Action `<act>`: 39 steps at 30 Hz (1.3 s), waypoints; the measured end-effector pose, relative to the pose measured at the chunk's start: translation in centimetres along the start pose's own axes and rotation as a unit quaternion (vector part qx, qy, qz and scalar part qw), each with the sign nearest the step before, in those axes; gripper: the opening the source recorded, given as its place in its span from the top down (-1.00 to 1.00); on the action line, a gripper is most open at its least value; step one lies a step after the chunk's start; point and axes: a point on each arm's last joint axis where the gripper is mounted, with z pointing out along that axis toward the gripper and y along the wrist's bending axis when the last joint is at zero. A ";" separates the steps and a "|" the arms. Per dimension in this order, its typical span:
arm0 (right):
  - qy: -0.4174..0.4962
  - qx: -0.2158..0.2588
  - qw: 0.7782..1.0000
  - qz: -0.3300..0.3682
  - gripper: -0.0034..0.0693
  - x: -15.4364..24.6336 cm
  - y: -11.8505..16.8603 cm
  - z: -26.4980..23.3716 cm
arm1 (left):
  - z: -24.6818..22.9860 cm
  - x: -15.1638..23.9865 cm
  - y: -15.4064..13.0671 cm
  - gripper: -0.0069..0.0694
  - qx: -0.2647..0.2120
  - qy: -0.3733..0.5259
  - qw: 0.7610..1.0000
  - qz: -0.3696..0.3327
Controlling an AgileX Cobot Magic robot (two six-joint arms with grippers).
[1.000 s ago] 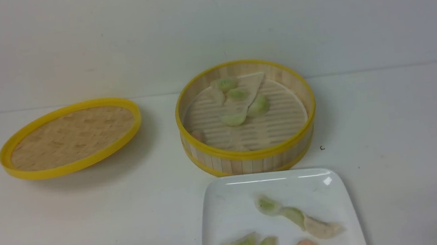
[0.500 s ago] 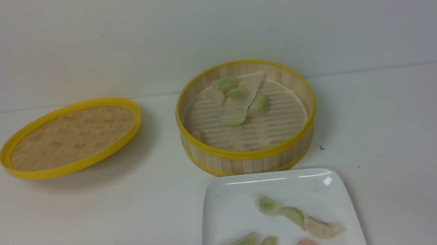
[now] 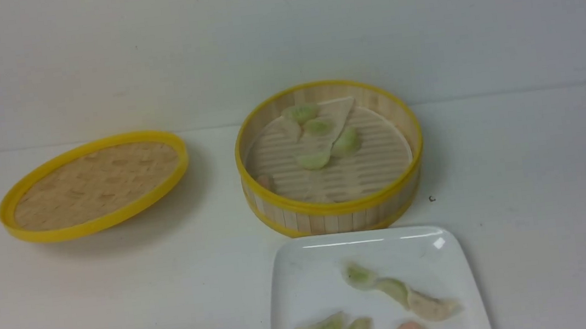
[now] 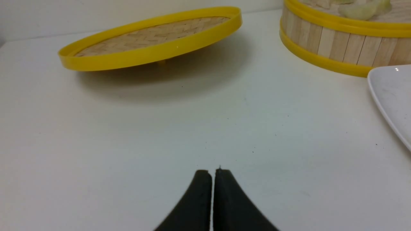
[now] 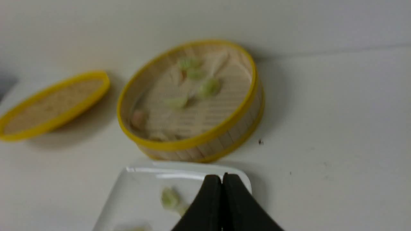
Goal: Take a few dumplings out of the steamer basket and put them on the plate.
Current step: Use the right arm to grab a dumpling from inside the steamer
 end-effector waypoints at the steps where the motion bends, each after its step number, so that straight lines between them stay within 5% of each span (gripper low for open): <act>1: 0.042 -0.002 0.999 -0.009 0.93 -1.2 -0.3 2.1 | 0.0 0.0 0.0 0.84 0.000 0.000 1.000 0.000; 17: 0.198 -0.033 0.968 -0.151 0.82 -6.6 4.9 21.3 | 0.0 0.0 0.0 0.84 0.000 0.000 1.000 0.000; 32: 0.231 0.020 0.964 -0.130 -0.55 -4.7 4.8 39.0 | 0.0 0.0 0.0 0.84 0.000 0.000 1.000 0.002; 39: 0.232 0.053 0.965 -0.108 -0.64 -3.2 3.7 42.5 | 0.0 0.0 0.0 0.84 0.000 0.000 1.000 0.002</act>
